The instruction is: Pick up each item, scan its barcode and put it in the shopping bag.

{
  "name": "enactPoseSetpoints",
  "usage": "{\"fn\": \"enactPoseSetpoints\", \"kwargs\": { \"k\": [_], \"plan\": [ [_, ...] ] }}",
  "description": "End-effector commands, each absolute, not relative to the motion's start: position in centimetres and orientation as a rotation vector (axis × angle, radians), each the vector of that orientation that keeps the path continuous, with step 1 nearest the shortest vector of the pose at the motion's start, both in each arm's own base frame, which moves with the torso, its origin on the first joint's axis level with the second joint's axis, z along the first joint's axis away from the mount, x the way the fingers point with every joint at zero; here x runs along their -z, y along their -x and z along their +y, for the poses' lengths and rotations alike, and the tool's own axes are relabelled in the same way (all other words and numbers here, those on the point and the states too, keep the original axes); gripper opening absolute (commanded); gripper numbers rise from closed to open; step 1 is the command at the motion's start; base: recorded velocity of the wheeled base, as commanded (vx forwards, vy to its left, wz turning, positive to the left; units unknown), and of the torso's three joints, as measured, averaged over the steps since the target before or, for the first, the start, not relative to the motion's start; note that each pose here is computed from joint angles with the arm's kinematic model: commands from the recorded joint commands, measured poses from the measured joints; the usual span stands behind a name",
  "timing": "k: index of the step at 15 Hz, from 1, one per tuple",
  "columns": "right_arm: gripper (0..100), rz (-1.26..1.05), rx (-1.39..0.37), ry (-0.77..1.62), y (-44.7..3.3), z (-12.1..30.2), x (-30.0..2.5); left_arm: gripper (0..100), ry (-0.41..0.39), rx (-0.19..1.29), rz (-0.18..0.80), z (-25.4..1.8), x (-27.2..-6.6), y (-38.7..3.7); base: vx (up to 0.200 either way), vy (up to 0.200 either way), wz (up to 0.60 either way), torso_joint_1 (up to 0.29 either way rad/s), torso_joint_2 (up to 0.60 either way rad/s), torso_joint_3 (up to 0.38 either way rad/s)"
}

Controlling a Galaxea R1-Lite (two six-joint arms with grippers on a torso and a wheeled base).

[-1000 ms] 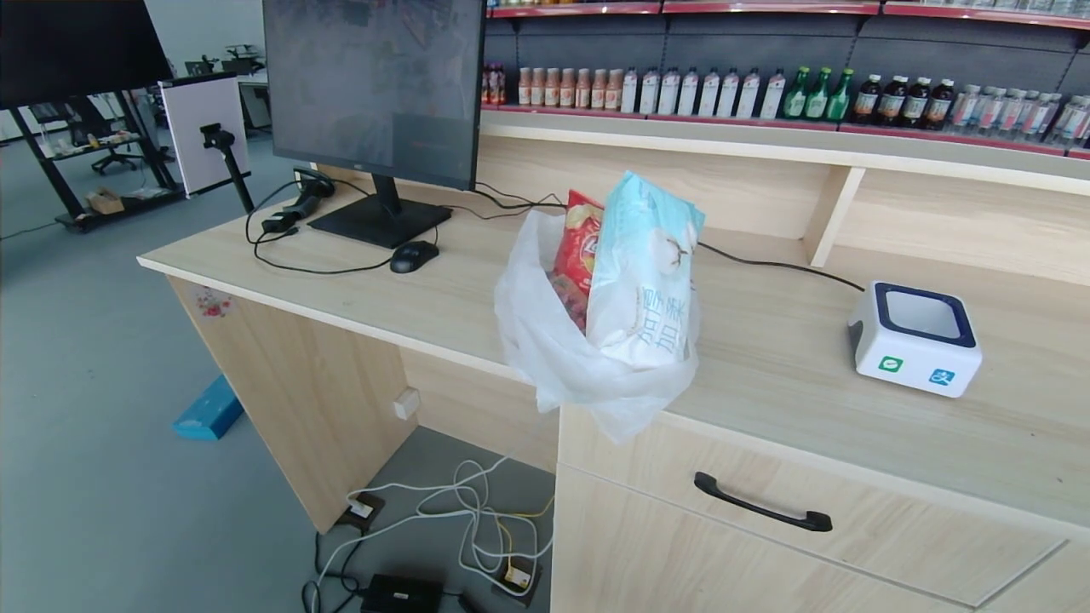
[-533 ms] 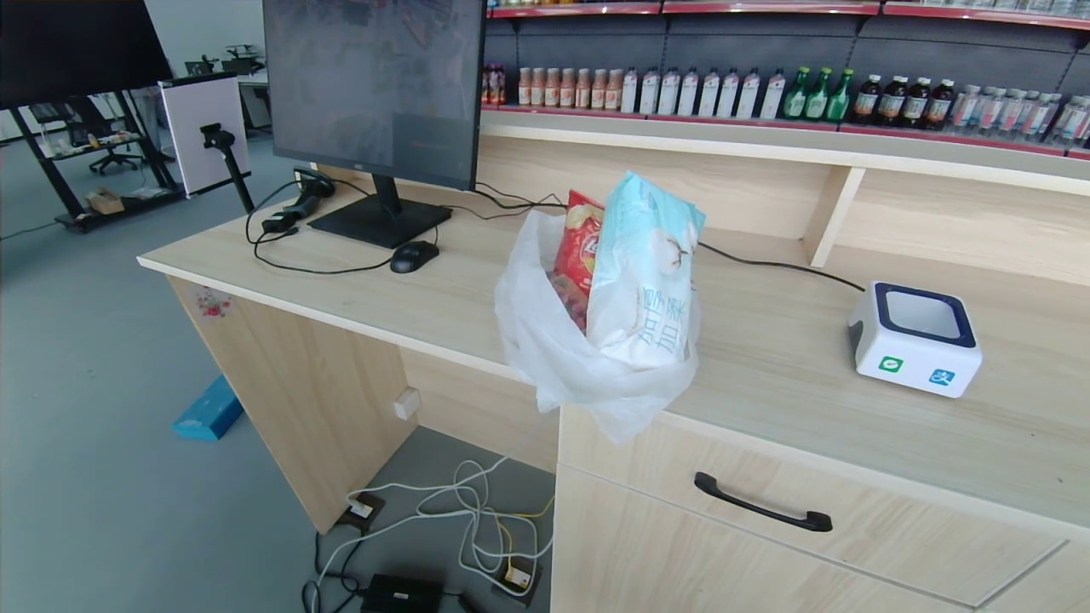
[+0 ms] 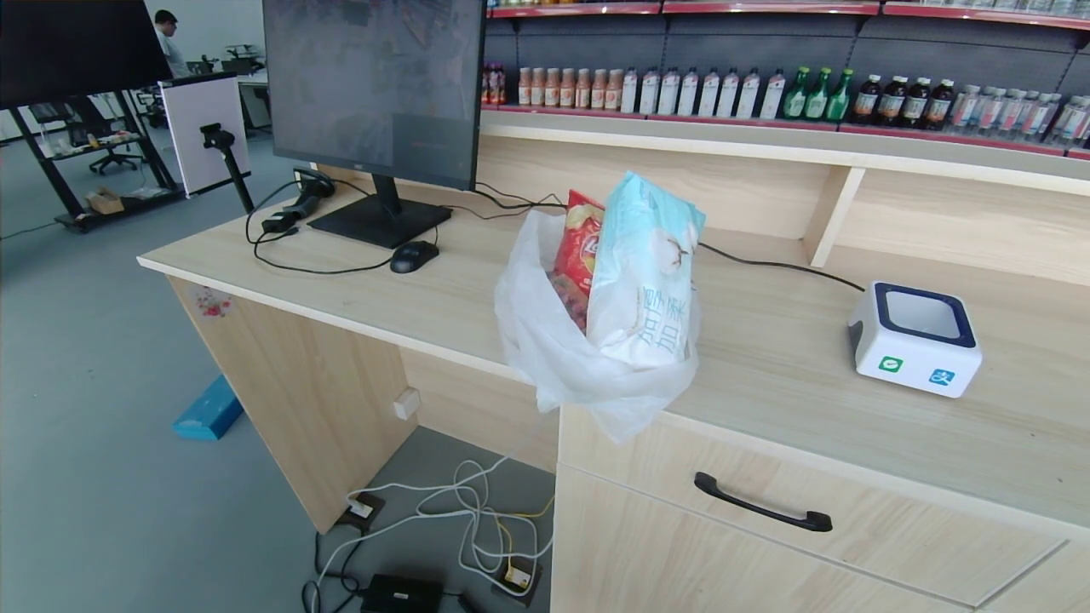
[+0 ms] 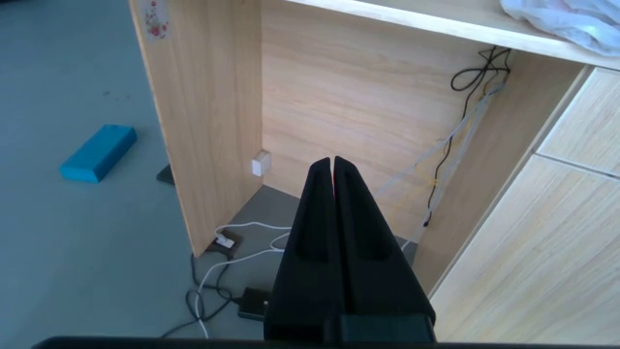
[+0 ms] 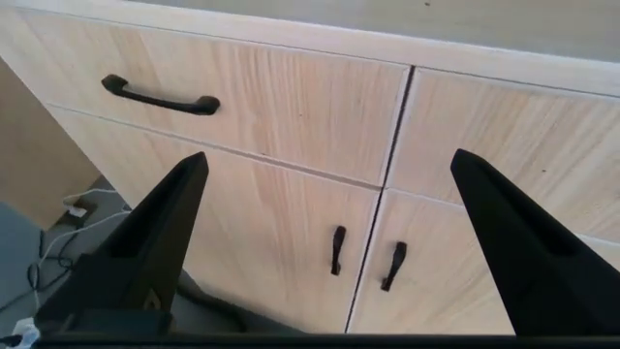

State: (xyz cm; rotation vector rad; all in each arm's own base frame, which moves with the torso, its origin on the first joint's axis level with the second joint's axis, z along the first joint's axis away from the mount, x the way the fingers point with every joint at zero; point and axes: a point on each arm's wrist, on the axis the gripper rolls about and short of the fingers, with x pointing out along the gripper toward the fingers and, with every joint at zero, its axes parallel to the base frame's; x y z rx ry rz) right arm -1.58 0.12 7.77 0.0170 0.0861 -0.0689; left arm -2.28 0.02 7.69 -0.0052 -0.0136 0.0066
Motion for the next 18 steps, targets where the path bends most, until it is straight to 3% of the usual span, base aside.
{"fn": "enactPoseSetpoints", "kwargs": {
  "k": [1, 2, 7, 10, 18],
  "plan": [
    [100, 0.115, 0.008, -0.009, 1.37, 0.03, -7.80, 0, 0.006, -0.006, -0.014, 0.02, -7.69, 2.28, 0.000, 0.000, 0.00, 0.000, 0.00, 0.000],
    [100, 0.086, -0.085, 0.008, 1.63, -0.13, -7.70, 0, 0.006, -0.008, -0.014, 0.02, -7.69, 2.28, 0.000, 0.000, 0.00, 0.000, 0.00, 0.000],
    [100, 0.112, 0.006, -0.003, 1.41, -0.01, -7.77, 0, 0.003, -0.006, -0.014, 0.02, -7.69, 2.28, 0.000, 0.000, 0.00, 0.000, 0.00, 0.000],
    [100, -0.003, 0.003, -0.025, 2.28, -0.01, -7.58, 0, 0.005, -0.006, -0.014, 0.02, -7.69, 2.28, 0.000, 0.000, 0.00, 0.000, 0.00, 0.000],
    [100, 0.002, 0.000, 0.034, 2.28, 0.00, -7.53, 0, 0.011, -0.008, -0.014, 0.02, -7.69, 2.28, -0.200, 0.000, 0.00, 0.004, 0.00, 0.002]
  ]
}}
